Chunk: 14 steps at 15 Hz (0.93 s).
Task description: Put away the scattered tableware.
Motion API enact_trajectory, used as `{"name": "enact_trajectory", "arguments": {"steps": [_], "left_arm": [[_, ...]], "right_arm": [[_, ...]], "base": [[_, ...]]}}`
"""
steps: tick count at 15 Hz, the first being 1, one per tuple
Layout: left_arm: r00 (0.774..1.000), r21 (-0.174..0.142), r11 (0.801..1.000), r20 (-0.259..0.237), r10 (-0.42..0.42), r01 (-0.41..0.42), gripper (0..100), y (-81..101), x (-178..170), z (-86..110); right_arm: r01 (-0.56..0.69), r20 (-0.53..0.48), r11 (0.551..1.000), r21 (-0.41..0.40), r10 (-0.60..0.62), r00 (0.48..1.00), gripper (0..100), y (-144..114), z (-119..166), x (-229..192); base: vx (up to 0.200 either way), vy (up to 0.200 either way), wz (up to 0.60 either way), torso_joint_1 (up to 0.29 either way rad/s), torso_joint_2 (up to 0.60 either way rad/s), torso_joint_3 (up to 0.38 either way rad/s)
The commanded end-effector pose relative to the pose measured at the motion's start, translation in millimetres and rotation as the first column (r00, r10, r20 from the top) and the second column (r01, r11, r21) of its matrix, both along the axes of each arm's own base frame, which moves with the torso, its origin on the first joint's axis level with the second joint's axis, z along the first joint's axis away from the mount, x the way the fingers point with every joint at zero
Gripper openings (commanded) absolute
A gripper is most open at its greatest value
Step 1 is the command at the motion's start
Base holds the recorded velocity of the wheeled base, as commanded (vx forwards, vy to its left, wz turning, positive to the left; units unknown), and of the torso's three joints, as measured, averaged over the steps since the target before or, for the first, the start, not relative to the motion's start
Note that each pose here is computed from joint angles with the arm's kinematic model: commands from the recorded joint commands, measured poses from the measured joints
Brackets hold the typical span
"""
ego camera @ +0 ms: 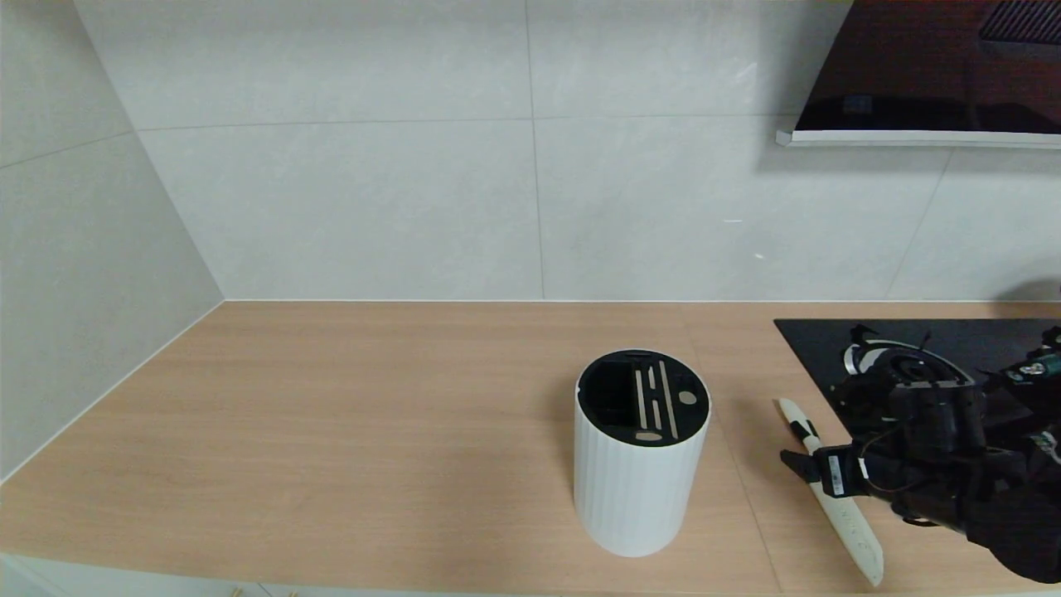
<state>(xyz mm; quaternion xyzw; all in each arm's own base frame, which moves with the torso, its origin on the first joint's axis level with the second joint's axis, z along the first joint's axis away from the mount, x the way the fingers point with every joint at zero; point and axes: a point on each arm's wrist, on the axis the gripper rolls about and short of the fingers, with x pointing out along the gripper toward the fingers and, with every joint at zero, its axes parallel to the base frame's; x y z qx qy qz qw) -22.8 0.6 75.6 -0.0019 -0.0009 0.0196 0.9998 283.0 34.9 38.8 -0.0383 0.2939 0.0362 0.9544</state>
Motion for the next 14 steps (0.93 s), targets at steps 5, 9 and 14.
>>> {"name": "enact_trajectory", "arguments": {"steps": [5, 9, 14], "left_arm": [[1.0, -0.001, 1.0, 0.0, -0.001, 0.001, 100, 0.0, 0.0, 0.0], [1.0, -0.001, 1.0, 0.0, 0.002, -0.002, 100, 0.0, 0.0, 0.0], [1.0, -0.001, 1.0, 0.0, 0.002, -0.002, 100, 0.0, 0.0, 0.0]], "right_arm": [[0.047, -0.083, 0.999, -0.008, -0.047, 0.995, 100, -12.6, -39.6, 12.1], [0.067, -0.091, 0.997, 0.032, -0.064, 0.994, 100, -11.7, -43.5, 14.8], [0.08, -0.096, 0.995, 0.053, -0.075, 0.993, 100, -11.4, -47.2, 18.2]], "base": [[0.0, 0.0, 0.0, 0.0, 0.0, 0.0], [0.0, 0.0, 0.0, 0.0, 0.0, 0.0], [0.0, 0.0, 0.0, 0.0, 0.0, 0.0]]}}
